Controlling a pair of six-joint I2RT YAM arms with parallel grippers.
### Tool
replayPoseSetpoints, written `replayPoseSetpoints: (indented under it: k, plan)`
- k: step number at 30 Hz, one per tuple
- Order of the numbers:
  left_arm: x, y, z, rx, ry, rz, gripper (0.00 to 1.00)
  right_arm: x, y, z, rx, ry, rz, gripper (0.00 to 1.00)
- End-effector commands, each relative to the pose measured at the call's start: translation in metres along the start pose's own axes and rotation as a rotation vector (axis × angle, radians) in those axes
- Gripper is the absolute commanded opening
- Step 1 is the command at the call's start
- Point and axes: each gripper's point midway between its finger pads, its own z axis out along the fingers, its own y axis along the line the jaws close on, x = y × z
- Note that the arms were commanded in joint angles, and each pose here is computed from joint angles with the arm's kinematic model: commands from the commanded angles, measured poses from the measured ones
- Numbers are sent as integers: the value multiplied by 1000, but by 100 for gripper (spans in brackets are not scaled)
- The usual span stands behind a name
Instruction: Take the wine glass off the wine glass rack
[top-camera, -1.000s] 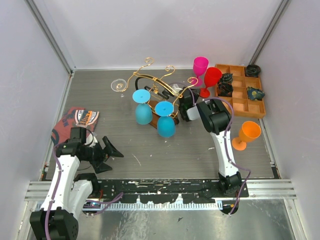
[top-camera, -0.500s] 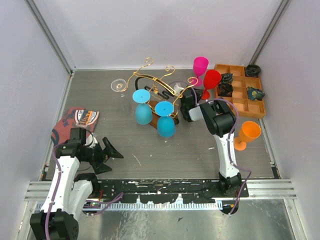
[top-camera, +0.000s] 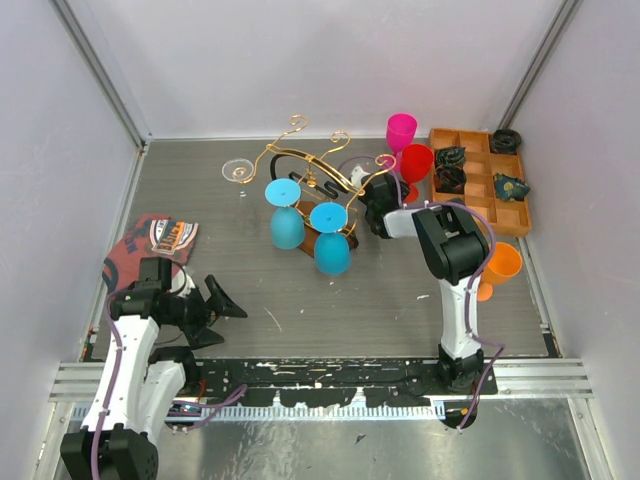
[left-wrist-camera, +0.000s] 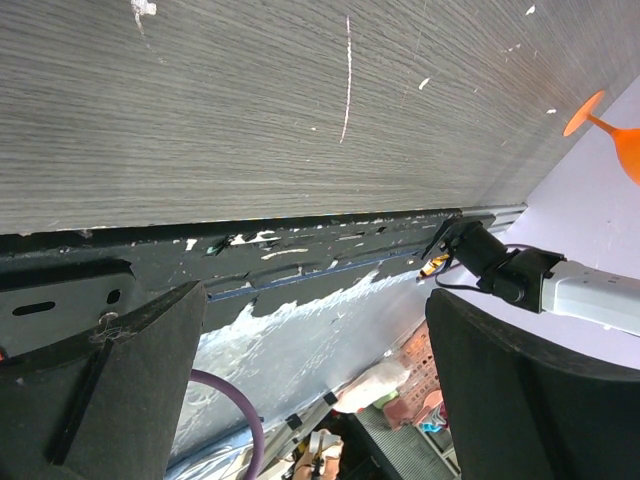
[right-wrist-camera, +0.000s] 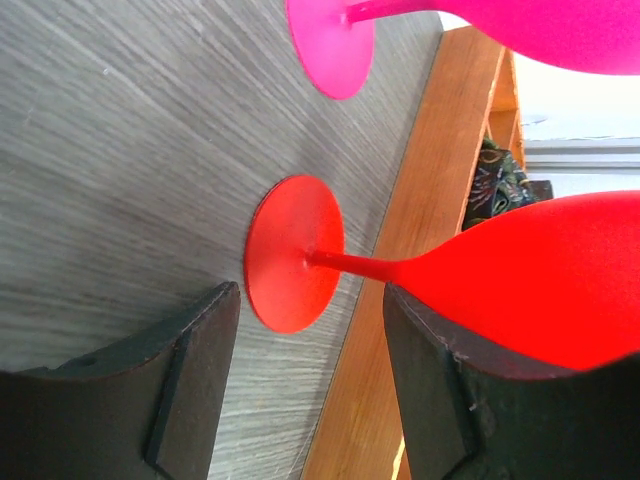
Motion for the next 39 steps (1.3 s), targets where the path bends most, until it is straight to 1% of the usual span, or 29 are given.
replayPoseSetpoints:
  k: [1,12,17,20,26,29,31,39]
  plan:
    - [6,-5,-5,29,14,13,98,23,47,-17,-208,42,-7,66]
    - [6,-5,-4,29,18,16,98,18,42,-42,-338,68,-2,67]
    - [7,-5,-4,32,23,15,98,15,44,-60,-460,106,16,66]
    - [7,-7,-5,36,24,16,98,18,47,-75,-532,137,56,66]
    - [7,-8,-6,36,25,19,98,33,49,-101,-610,240,91,67]
    - [7,-8,-6,38,27,20,98,33,49,-114,-643,258,130,67]
    - [8,-8,-7,36,29,22,98,31,53,-124,-694,254,153,68]
    - [10,-8,-8,34,34,23,98,44,58,-153,-796,365,189,69]
